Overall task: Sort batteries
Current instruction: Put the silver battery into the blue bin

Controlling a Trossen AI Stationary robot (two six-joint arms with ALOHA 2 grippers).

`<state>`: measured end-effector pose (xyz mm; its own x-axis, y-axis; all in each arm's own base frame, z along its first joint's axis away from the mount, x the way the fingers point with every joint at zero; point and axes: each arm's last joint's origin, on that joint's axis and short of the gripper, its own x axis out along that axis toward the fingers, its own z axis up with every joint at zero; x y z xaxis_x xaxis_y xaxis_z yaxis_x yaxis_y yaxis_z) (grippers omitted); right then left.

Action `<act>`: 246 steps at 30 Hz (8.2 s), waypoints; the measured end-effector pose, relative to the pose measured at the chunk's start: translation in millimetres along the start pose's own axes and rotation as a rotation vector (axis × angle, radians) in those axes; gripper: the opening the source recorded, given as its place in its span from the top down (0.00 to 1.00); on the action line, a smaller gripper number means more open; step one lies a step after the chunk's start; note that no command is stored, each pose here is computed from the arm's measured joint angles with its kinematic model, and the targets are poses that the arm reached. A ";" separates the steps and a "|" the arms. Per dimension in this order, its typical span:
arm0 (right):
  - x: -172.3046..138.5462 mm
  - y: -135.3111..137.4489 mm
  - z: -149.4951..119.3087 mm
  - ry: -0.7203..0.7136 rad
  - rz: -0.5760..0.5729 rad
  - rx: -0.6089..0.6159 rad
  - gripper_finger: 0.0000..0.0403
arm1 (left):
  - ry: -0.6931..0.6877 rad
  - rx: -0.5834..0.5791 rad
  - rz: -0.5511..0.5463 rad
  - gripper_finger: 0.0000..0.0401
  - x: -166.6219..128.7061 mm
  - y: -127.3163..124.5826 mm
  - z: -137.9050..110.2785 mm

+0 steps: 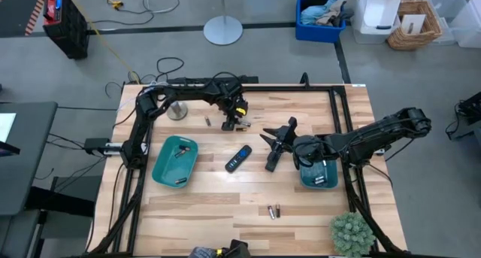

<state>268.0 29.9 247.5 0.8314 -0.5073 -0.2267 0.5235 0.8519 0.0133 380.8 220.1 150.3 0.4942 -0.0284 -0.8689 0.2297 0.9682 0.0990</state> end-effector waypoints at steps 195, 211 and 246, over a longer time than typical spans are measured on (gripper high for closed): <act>172.0 -89.0 -52.2 0.653 0.005 -0.050 0.60 | 0.006 0.145 0.037 0.90 0.6 1.7 0.0; 190.3 -95.6 -81.2 0.659 -0.062 -0.066 0.60 | 0.023 0.129 0.009 0.77 2.5 -1.0 -2.8; 188.3 -93.0 -80.9 0.640 -0.210 -0.091 0.60 | 0.011 0.117 0.013 0.77 2.0 -0.9 -0.9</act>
<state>360.8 -134.3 124.7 0.4250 -0.5099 -0.7479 0.6208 0.7655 -0.1691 380.8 219.4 148.1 0.4887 -0.0128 -0.8723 0.3202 0.9327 0.1657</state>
